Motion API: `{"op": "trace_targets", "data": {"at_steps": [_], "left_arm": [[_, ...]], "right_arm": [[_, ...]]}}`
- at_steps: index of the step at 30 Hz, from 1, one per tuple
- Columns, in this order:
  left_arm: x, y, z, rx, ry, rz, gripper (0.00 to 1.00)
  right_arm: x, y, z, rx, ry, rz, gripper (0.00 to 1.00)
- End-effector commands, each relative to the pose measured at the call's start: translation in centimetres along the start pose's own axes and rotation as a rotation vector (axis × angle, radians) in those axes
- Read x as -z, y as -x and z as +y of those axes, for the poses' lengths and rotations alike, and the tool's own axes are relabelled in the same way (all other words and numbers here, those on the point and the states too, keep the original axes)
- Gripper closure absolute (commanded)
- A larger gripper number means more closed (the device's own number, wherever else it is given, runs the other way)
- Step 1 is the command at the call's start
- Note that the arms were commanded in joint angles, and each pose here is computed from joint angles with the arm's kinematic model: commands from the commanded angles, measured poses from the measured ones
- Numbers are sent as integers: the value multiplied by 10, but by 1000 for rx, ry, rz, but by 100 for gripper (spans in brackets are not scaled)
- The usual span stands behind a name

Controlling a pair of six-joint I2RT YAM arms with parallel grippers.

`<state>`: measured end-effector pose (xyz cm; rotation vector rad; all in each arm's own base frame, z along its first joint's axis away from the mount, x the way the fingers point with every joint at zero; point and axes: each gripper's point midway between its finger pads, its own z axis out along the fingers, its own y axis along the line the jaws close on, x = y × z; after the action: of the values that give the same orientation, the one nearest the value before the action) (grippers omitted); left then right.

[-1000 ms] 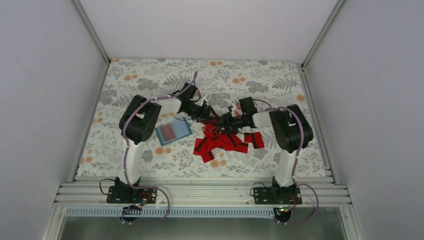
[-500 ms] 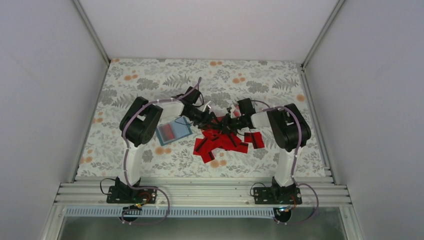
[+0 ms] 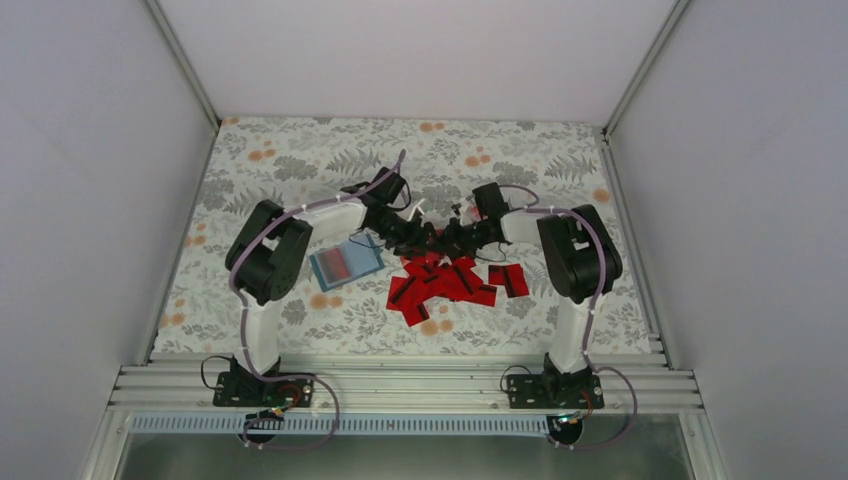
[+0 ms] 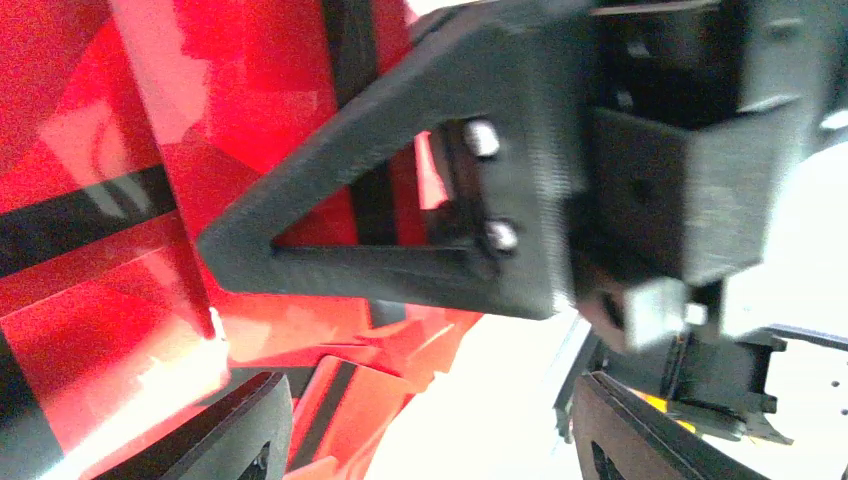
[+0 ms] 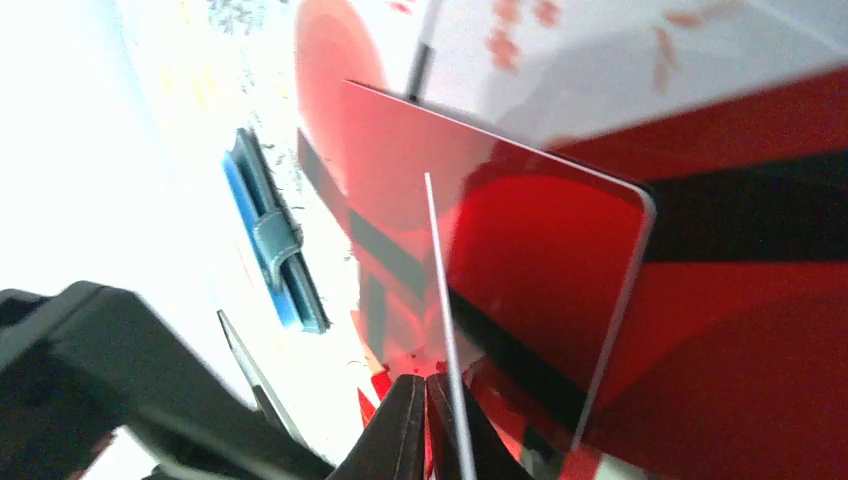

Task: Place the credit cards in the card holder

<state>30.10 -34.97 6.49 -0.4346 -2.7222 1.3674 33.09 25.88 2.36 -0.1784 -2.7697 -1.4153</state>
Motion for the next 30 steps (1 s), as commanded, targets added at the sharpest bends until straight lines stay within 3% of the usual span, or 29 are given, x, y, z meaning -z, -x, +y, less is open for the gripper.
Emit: {"op": "trace_targets", "data": {"at_steps": [1,12,22,30], "left_arm": [[36,14,-27,-77,16,-96,29],[131,12,-42,-161,-25,-342,29],[184,-15,-82,-290,-290,-426,35],[210,-11,-111,-331,-375,-471,45]], "right_arm": [[17,4,24,114,-3,9,96],[51,-3,113,260,238,67,96],[83,-23,199,459,431,136,96],[80,-52,240,575,510,219,96]]}}
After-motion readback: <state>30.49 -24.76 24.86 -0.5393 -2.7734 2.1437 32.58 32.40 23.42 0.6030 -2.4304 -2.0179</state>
